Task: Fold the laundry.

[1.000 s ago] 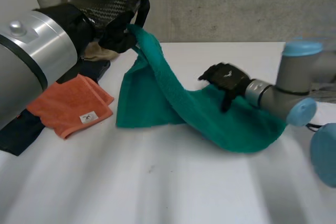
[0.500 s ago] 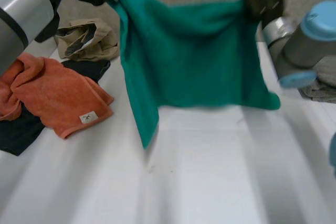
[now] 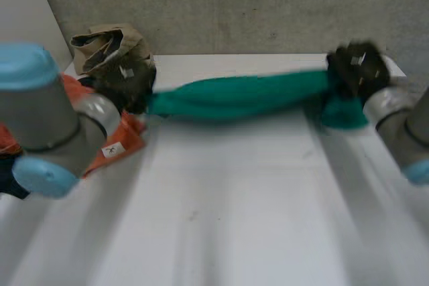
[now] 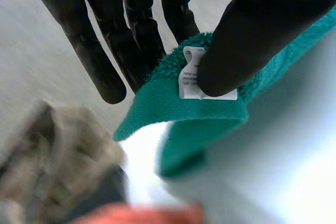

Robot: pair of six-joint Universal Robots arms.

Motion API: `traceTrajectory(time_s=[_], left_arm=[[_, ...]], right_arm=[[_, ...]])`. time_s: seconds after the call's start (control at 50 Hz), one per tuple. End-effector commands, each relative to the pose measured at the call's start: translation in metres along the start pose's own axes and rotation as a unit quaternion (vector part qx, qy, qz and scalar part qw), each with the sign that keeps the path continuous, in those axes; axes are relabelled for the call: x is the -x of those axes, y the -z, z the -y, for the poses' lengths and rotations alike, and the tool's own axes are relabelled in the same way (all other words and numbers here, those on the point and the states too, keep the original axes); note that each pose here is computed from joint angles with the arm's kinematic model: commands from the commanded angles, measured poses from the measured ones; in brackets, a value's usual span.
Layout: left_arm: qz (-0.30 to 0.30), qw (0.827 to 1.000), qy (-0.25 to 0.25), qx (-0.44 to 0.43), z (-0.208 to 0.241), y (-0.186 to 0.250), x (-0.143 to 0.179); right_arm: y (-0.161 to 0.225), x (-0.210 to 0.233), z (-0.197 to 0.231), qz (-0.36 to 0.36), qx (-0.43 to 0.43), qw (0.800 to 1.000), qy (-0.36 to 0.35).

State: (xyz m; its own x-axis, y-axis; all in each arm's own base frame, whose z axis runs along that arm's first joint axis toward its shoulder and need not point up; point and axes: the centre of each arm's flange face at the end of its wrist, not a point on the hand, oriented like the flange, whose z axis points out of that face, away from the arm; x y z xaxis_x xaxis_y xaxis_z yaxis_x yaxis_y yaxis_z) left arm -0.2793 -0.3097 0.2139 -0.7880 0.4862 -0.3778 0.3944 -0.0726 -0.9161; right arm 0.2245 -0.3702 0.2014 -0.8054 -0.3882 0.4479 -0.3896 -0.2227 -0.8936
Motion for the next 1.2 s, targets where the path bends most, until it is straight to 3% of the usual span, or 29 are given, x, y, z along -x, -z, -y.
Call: traceTrajectory(time_s=[0.02, 0.18, 0.28, 0.46, 0.56, 0.66, 0.78, 0.96, 1.2], left_arm=[[-0.043, 0.996, -0.041, 0.062, -0.063, 0.006, -0.032], [-0.034, 0.995, -0.05, 0.074, -0.06, 0.011, -0.026], [-0.018, 0.996, -0.035, 0.078, -0.042, 0.022, -0.013], [-0.001, 0.995, 0.071, 0.074, -0.01, 0.041, 0.006], [-0.014, 0.99, 0.102, 0.097, -0.009, 0.041, 0.009], [-0.021, 0.985, 0.109, 0.128, -0.016, 0.028, 0.011], [-0.032, 0.964, 0.126, 0.231, -0.041, 0.028, 0.004], [-0.042, 0.955, 0.126, 0.266, -0.055, 0.032, -0.006], [-0.008, 0.964, 0.098, 0.245, -0.065, 0.019, -0.008]], right_arm=[[0.032, 0.037, -0.046, 0.063, 0.099, 0.993, 0.025], [0.04, 0.038, -0.049, 0.082, 0.141, 0.987, -0.006], [0.043, 0.027, -0.039, 0.069, 0.154, 0.984, -0.06], [0.049, -0.026, -0.009, 0.013, 0.191, 0.963, -0.191], [0.056, -0.049, -0.013, 0.004, 0.247, 0.951, -0.187], [0.053, -0.054, -0.023, 0.023, 0.271, 0.954, -0.129], [0.049, -0.05, -0.041, 0.053, 0.298, 0.949, -0.086], [0.039, -0.042, -0.065, 0.059, 0.313, 0.94, -0.122], [0.025, -0.035, -0.078, 0.031, 0.304, 0.914, -0.267]])
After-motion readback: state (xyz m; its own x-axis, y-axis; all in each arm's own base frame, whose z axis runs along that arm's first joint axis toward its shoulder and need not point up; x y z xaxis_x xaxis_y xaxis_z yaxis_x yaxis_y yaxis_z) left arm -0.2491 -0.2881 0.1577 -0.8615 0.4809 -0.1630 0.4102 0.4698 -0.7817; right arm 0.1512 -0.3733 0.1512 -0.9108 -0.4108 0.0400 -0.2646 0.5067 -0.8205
